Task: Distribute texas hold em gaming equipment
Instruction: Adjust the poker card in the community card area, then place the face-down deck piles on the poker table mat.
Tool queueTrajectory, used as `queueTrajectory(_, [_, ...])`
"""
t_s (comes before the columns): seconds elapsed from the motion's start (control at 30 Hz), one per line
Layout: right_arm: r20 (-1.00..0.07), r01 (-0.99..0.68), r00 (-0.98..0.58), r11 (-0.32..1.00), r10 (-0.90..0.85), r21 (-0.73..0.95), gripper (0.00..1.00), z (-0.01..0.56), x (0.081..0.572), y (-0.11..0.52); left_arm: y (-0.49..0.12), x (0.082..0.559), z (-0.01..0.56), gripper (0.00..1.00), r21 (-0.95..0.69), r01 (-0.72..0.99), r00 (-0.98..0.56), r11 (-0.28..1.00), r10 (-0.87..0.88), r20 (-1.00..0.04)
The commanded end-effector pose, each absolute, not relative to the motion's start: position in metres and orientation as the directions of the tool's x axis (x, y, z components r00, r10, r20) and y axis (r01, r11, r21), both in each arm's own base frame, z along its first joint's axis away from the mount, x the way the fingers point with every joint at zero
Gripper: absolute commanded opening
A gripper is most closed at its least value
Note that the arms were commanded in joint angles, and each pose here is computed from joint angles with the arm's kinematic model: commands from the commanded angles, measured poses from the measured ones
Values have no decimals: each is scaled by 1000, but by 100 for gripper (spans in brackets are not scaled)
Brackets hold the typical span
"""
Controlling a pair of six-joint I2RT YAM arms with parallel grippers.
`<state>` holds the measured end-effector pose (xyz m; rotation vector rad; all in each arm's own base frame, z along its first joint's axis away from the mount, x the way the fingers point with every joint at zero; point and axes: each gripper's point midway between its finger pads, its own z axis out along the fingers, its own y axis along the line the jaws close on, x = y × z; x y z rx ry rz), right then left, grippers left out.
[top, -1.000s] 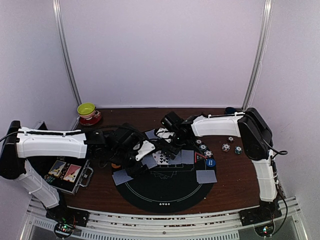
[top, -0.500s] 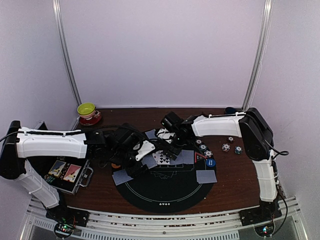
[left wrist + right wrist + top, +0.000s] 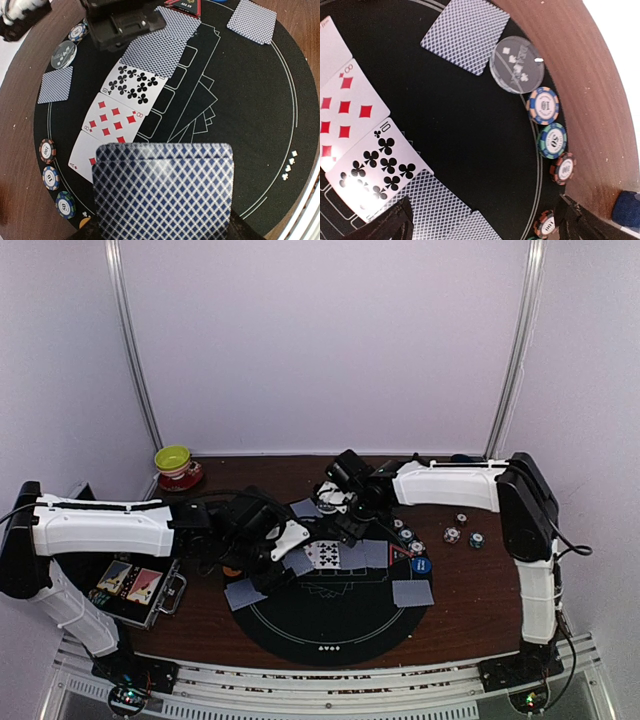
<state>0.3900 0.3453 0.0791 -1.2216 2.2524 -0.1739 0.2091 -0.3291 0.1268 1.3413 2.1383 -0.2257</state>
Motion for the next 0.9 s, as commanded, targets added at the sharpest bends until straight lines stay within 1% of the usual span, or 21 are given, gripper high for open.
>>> queueTrajectory(0.0, [-566,-626,-433,686,-701,-371,100,151,401,334,-328,213,139,66,177,850,-309,496,742,-596])
queueTrajectory(0.17, [-680,-543,-488,800,-548,-255,100,188,414,298,-321,214,140,66,187,838,-325,512,745,-583])
queueTrajectory(0.27, [-728,-516,-507,839,-462,-173,100,206,417,270,-317,213,139,66,185,833,-338,521,744,-577])
queueTrajectory(0.33, [-751,-504,-502,851,-429,-149,100,218,415,253,-314,211,137,66,180,833,-345,522,747,-568])
queueTrajectory(0.57, [-784,-461,-464,868,-412,-184,100,239,398,207,-306,220,142,66,160,814,-386,559,726,-569])
queueTrajectory(0.77, [-790,-416,-479,891,-383,-180,100,231,382,170,-328,206,143,66,87,879,-335,470,735,-590])
queueTrajectory(0.87, [-795,-394,-485,903,-364,-173,100,232,377,153,-341,200,138,66,69,903,-309,425,752,-582])
